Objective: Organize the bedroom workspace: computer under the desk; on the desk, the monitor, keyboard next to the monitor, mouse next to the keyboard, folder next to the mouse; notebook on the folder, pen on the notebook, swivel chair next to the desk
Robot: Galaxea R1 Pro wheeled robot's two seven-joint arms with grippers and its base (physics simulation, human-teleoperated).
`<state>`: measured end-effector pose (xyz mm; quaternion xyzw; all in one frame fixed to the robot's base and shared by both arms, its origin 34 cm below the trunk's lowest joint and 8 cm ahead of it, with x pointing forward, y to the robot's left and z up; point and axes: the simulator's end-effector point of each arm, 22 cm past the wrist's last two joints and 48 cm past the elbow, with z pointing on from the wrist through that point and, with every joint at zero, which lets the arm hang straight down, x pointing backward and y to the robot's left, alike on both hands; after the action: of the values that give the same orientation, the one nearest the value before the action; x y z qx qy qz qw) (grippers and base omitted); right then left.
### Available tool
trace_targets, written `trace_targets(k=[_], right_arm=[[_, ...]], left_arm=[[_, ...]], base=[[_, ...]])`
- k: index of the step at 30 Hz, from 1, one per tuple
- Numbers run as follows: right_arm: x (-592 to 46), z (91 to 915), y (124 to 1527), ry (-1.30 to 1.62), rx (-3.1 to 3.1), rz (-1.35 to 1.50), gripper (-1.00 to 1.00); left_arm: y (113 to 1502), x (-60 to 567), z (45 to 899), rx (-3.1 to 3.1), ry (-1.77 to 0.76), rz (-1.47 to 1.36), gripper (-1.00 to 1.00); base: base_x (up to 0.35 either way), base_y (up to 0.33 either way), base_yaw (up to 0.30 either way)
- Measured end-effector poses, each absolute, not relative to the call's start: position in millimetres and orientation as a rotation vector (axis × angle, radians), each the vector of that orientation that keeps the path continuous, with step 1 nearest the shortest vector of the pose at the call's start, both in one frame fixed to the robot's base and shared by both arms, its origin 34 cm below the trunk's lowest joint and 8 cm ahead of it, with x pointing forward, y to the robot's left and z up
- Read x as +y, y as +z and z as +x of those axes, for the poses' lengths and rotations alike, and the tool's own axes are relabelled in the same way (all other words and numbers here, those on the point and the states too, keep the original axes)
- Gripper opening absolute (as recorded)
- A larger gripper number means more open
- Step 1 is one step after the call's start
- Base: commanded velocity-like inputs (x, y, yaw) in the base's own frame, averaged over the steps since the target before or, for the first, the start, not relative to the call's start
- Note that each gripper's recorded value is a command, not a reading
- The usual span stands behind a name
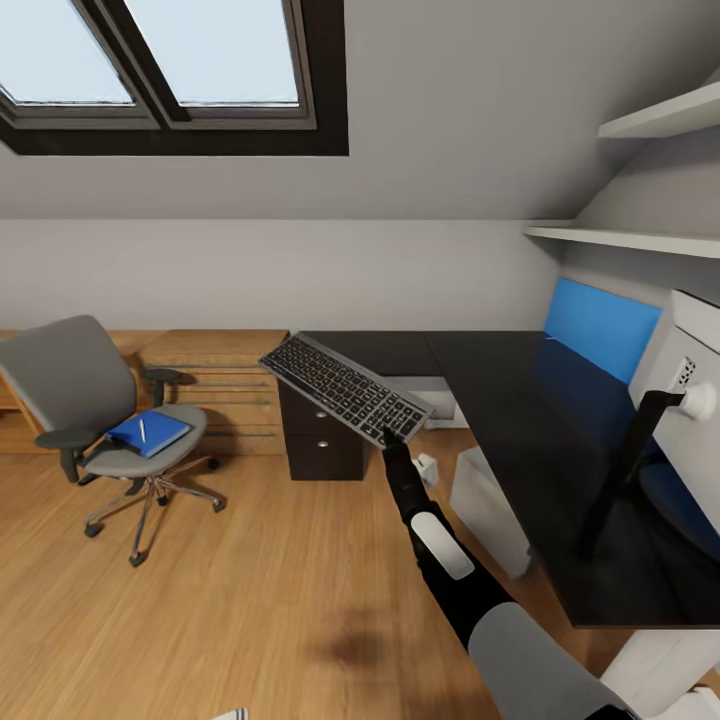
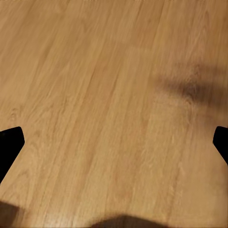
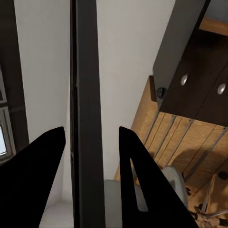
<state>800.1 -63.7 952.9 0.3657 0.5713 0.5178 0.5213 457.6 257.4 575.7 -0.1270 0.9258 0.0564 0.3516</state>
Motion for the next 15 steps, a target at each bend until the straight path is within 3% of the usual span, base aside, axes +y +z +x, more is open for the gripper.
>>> trace_targets(k=[15], right_arm=[[-64.7, 799.6, 951.9, 1.238, 1.368, 0.880, -1.00]], left_arm=[[575.9, 256.7, 457.5, 2.396, 0.145, -0.328, 1.00]], base=[[0.311, 0.049, 0.000]])
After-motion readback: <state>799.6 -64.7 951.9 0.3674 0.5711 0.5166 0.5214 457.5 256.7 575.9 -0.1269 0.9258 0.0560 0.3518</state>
